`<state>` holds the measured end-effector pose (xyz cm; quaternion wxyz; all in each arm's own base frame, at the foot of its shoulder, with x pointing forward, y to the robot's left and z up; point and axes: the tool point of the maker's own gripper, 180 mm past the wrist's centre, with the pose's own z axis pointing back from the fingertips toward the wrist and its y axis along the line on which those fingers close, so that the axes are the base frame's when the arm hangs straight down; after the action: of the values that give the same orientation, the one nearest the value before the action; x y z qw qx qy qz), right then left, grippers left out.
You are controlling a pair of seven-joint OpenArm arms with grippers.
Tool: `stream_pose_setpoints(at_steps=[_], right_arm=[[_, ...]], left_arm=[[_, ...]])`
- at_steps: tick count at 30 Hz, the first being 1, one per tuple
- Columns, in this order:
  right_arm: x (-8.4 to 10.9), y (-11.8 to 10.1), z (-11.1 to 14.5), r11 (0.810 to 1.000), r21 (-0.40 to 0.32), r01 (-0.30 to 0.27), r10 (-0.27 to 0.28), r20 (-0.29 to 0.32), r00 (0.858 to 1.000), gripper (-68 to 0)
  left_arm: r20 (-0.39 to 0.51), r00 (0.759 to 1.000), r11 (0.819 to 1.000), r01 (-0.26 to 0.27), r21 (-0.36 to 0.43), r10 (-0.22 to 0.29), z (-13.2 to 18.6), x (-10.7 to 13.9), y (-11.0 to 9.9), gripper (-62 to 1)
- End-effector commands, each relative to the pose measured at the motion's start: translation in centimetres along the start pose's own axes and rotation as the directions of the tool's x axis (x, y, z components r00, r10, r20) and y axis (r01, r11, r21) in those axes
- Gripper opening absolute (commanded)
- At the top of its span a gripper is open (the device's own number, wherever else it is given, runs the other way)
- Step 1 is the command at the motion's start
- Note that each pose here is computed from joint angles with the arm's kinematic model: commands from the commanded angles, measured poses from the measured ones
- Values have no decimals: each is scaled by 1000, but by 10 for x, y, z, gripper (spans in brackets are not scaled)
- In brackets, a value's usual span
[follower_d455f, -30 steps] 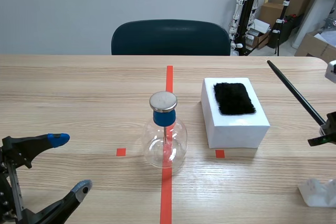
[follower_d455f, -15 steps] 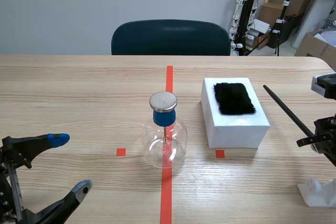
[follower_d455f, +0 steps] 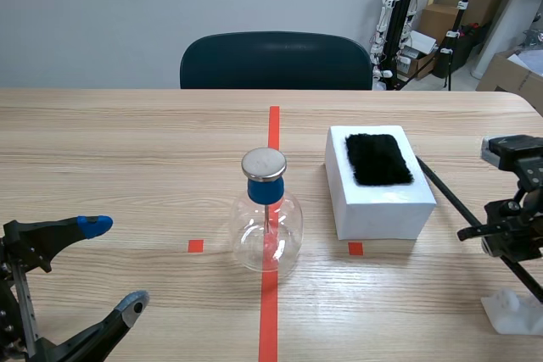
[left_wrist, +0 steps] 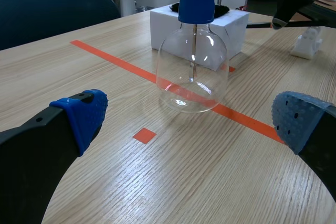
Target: Do the electroscope experiment. put the rod down on the box
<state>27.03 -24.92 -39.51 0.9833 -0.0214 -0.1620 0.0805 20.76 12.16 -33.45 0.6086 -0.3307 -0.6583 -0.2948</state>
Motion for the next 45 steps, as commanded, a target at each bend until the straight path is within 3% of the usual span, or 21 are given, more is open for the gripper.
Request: stream_pose_setpoints(at_steps=[1,18,23,34,45], right_arm=[[15,-6,5,1000,-12,3,-3,34,999,-677],[11,2,-8,1000,-5,15,-15,-3,1000,-674],[12,2,-8,1000,-11,16,-16,3,1000,-529],[19,0,-9,1000,-20,24,-23,44,999,-292],[17,-8,-8,998,-68,-4,6,31,1000,-105]], left_arm=[[35,999,1000,4,0,-4,-4,8,1,14],[35,999,1000,4,0,-4,-4,8,1,14],[35,999,1000,4,0,-4,-4,8,1,14],[35,999,1000,4,0,-4,-4,8,1,14],[35,999,1000,4,0,-4,-4,8,1,14]])
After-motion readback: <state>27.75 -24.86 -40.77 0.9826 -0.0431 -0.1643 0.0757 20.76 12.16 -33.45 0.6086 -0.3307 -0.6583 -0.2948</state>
